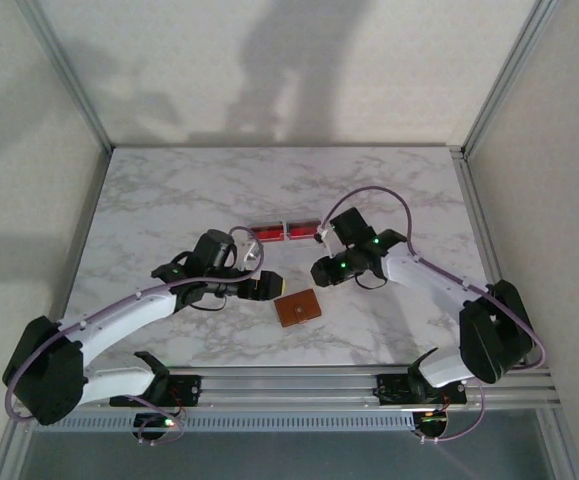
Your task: Put the credit cards into the card holder
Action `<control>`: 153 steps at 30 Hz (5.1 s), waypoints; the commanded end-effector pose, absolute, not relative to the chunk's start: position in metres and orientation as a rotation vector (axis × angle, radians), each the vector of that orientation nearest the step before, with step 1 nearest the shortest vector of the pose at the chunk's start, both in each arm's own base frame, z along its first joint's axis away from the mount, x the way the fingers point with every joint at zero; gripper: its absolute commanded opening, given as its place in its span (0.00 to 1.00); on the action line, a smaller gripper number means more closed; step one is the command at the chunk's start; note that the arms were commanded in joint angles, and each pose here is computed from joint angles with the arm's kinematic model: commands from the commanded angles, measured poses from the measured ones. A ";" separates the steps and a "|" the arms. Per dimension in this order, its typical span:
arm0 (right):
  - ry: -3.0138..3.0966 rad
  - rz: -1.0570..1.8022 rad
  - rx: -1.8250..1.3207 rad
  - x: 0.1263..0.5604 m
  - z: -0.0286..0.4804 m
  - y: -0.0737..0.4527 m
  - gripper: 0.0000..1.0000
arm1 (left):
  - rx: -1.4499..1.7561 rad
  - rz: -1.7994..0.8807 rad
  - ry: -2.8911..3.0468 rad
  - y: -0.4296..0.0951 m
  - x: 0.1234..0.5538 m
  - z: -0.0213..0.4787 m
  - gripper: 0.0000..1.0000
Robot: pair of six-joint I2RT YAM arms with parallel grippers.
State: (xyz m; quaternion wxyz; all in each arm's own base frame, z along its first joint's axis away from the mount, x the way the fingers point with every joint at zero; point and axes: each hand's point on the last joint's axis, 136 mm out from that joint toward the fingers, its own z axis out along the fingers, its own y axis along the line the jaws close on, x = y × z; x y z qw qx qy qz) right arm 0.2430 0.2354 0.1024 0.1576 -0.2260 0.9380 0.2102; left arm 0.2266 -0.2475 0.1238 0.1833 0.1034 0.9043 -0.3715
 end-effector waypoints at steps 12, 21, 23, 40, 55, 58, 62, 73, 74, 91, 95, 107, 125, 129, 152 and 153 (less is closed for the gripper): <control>2.826 1.078 0.002 0.170 0.070 0.242 0.74 | 0.314 -1.039 2.636 -0.267 0.241 0.093 0.89; 2.793 1.159 0.033 0.176 0.055 0.253 0.56 | 0.399 -1.032 2.700 -0.293 0.241 0.072 0.85; 2.802 1.161 0.063 0.177 0.050 0.253 0.47 | 0.394 -1.019 2.710 -0.293 0.242 0.069 0.83; 2.799 1.108 0.143 0.163 0.039 0.231 0.48 | 0.363 -0.963 2.775 -0.283 0.231 0.048 0.65; 2.684 1.195 0.056 0.176 0.039 0.245 0.35 | 0.374 -1.040 2.782 -0.289 0.214 0.037 0.42; 2.691 1.135 0.052 0.180 0.035 0.241 0.34 | 0.393 -1.060 2.771 -0.294 0.210 0.040 0.42; 2.674 1.167 0.024 0.184 0.036 0.248 0.33 | 0.425 -1.157 2.759 -0.303 0.201 0.045 0.42; 2.675 1.279 -0.163 0.189 0.046 0.276 0.14 | 0.432 -1.302 2.699 -0.301 0.187 0.063 0.40; 2.675 1.292 -0.184 0.187 0.046 0.278 0.12 | 0.406 -1.291 2.699 -0.296 0.189 0.063 0.39; 2.736 1.142 -0.179 0.195 0.036 0.271 0.42 | 0.228 -0.996 2.775 -0.269 0.221 0.036 0.47; 2.738 1.213 -0.177 0.199 0.032 0.284 0.32 | 0.266 -1.069 2.773 -0.283 0.217 0.033 0.47; 2.719 1.266 -0.190 0.201 0.035 0.294 0.22 | 0.285 -1.083 2.769 -0.290 0.216 0.041 0.21; 2.508 0.668 -0.498 0.169 0.067 0.301 0.40 | 0.085 -1.177 2.707 -0.287 0.213 0.080 0.00; 2.503 0.579 -0.546 0.165 0.057 0.316 0.45 | 0.100 -1.306 2.669 -0.297 0.208 0.094 0.00; 2.522 0.032 -0.223 0.189 0.045 0.247 0.00 | 0.072 -1.311 2.651 -0.274 0.199 0.100 0.00; 2.525 0.042 -0.209 0.189 0.046 0.245 0.00 | 0.072 -1.309 2.652 -0.273 0.199 0.100 0.00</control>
